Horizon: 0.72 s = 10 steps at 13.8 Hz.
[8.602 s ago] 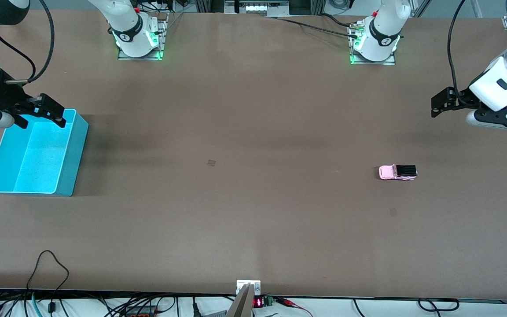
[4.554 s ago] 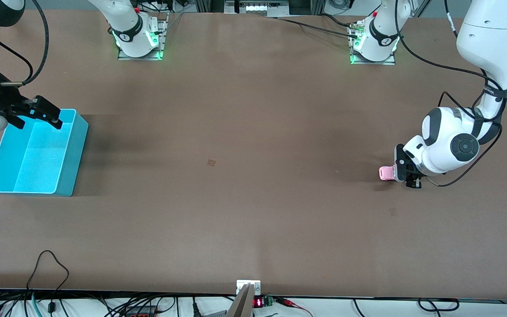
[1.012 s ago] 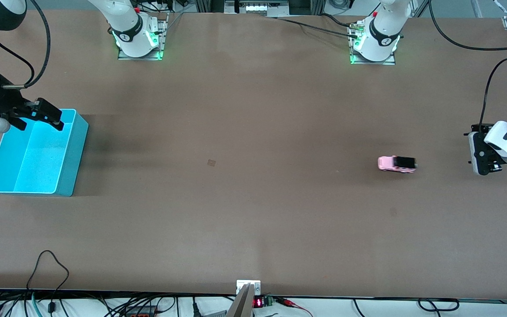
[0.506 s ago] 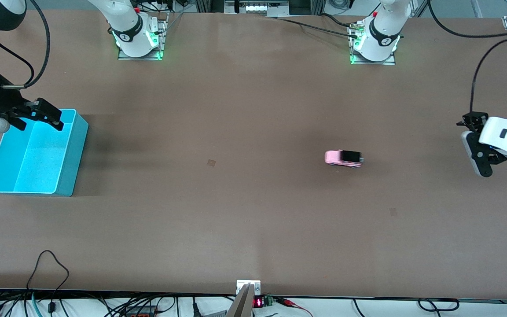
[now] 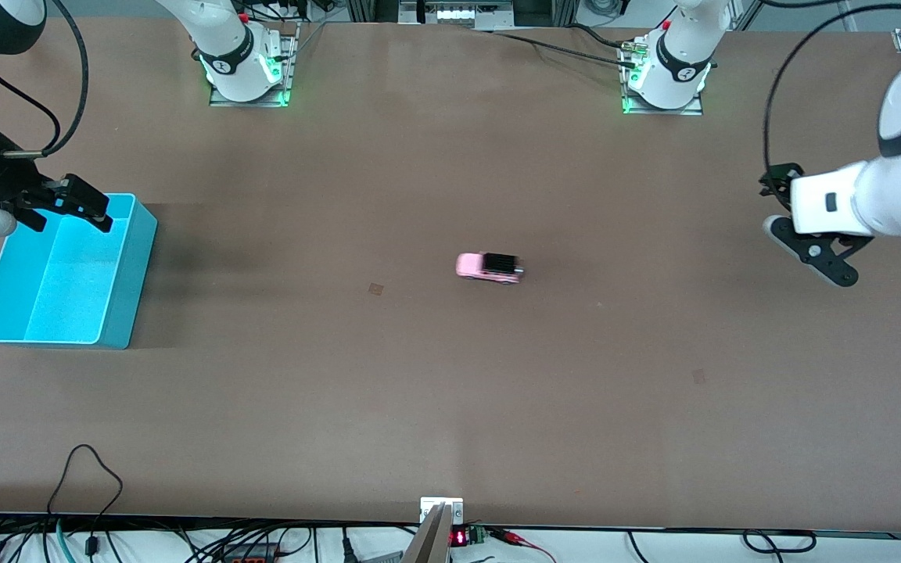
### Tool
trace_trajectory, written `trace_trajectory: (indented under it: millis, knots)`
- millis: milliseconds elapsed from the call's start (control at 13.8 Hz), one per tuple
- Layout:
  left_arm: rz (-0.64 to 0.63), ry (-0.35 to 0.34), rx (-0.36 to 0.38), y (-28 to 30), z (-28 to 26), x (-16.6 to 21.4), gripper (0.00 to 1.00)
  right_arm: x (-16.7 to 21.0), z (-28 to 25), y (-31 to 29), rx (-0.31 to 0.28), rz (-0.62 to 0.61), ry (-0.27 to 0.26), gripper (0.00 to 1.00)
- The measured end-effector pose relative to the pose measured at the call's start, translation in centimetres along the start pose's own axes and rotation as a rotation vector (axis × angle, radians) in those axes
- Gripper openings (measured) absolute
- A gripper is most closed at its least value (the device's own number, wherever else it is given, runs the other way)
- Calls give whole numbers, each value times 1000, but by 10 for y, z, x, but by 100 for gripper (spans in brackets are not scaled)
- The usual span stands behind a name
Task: Wind and store pink jeep toy
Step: 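Withdraw the left gripper while the jeep rolls toward the blue bin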
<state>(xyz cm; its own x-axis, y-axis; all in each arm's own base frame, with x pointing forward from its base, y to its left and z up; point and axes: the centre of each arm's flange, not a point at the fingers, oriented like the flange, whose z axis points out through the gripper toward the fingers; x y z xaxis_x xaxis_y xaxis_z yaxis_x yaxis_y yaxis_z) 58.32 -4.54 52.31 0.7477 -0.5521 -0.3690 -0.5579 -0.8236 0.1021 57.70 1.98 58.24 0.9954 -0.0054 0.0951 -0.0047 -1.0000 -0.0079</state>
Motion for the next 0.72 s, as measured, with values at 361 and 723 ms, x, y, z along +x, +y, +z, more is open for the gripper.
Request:
trace_trajectory:
  millis: [361,723]
  knots:
    - [-223,150,30,25,-30,6,100,0,0,0,0,0,0,100]
    - [-434,324,36,-12,-35,-14,100,0,0,0,0,1,0,100]
